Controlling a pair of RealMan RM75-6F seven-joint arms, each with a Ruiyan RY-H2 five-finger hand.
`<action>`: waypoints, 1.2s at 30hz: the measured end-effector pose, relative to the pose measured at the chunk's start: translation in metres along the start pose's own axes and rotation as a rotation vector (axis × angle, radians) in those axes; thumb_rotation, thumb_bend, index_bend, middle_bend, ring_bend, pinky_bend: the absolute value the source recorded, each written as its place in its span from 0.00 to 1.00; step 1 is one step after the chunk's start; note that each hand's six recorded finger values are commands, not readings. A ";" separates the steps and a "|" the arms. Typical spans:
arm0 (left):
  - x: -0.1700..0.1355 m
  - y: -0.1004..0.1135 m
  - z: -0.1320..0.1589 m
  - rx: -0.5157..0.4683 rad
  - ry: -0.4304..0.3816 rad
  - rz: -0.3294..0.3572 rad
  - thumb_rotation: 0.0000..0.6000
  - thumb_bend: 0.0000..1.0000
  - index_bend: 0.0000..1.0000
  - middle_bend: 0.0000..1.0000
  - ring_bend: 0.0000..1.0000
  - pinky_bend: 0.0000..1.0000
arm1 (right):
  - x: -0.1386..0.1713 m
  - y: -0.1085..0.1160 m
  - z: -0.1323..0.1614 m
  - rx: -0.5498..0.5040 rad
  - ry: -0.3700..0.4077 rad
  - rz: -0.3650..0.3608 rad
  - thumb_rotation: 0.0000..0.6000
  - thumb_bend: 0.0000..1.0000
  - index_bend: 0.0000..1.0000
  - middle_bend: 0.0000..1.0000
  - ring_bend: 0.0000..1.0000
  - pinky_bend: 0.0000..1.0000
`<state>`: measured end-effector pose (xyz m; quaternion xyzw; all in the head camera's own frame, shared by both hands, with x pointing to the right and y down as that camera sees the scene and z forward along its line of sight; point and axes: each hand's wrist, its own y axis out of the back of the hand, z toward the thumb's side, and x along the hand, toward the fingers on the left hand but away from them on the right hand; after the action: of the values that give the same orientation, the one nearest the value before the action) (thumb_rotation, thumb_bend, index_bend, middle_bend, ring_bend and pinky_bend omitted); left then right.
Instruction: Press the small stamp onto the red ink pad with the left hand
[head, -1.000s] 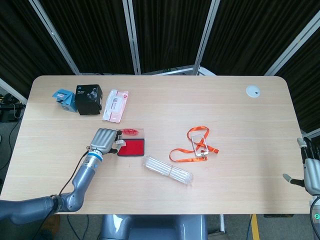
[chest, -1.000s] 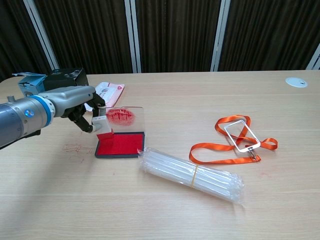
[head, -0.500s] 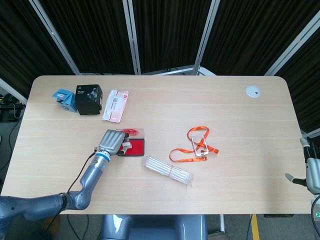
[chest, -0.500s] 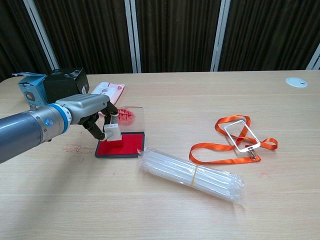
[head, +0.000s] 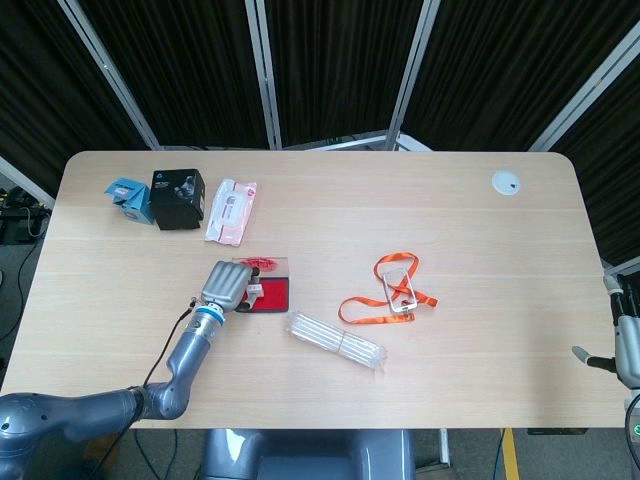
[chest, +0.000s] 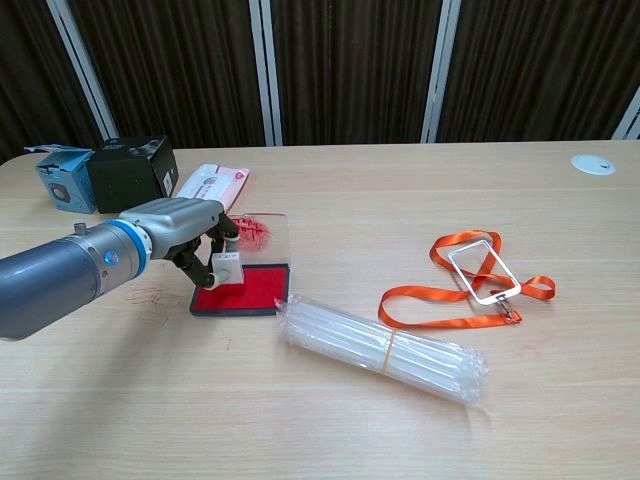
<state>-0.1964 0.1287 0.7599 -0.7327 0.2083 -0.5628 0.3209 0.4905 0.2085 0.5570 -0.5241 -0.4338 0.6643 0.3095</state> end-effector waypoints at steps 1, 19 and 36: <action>0.000 0.000 0.000 0.000 0.000 0.001 1.00 0.39 0.57 0.54 0.81 0.86 | 0.000 0.000 0.000 0.000 0.000 0.000 1.00 0.00 0.00 0.00 0.00 0.00; -0.015 0.039 -0.018 -0.052 0.015 0.087 1.00 0.38 0.58 0.54 0.81 0.86 | 0.004 0.003 0.004 -0.006 0.017 -0.007 1.00 0.00 0.00 0.00 0.00 0.00; -0.035 0.026 -0.097 -0.053 0.123 0.047 1.00 0.38 0.57 0.53 0.81 0.86 | 0.006 0.002 0.011 0.001 0.034 -0.005 1.00 0.00 0.00 0.00 0.00 0.00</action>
<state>-0.2980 0.1102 0.7331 -0.6997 0.2596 -0.5935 0.3012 0.4781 0.2101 0.5532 -0.5342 -0.4295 0.6547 0.3187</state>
